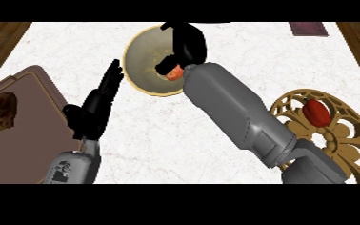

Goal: Pick the squash from the placemat and place it in the bowl

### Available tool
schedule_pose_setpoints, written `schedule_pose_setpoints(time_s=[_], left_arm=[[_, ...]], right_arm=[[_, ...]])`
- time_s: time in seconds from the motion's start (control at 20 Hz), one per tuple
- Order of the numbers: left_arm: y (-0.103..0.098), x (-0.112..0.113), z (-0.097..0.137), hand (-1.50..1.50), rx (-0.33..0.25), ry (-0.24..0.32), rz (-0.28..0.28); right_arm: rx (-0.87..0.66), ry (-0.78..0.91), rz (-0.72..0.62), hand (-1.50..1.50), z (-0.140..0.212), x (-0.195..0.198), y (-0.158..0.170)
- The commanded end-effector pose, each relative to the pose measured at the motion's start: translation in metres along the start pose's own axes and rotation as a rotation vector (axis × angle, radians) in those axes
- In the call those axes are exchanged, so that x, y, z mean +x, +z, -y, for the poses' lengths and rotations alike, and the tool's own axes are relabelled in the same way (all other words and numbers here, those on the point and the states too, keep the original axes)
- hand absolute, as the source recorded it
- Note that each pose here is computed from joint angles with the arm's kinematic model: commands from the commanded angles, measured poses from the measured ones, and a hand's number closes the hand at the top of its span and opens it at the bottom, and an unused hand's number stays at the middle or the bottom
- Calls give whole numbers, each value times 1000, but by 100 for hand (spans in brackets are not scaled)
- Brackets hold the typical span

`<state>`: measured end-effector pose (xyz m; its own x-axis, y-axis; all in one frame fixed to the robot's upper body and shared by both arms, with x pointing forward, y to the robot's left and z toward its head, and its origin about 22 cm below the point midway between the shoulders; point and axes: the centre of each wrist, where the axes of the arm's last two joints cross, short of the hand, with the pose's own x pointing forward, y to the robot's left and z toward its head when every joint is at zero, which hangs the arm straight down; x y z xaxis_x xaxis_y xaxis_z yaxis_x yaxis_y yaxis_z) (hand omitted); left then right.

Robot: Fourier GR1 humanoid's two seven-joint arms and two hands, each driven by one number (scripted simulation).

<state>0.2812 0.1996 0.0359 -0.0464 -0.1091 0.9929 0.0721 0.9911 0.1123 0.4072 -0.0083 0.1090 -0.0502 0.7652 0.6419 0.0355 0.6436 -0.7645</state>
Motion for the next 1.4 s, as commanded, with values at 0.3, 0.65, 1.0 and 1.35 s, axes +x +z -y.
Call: schedule_pose_setpoints(time_s=[0.3, 0.65, 1.0, 1.35], left_arm=[[9, -5, -7, 0, 6, 3, -21], [13, 4, -10, 0, 41, -26, -25], [6, -15, -19, 0, 74, 1, -30], [6, -3, -19, 0, 44, 11, -29]], right_arm=[[-171, -259, 165, -150, 12, 5, -1], [-169, -452, 87, -150, 24, -6, 2], [-95, -596, 127, -150, 55, -27, 28], [-27, -617, 142, -150, 68, -51, 58]])
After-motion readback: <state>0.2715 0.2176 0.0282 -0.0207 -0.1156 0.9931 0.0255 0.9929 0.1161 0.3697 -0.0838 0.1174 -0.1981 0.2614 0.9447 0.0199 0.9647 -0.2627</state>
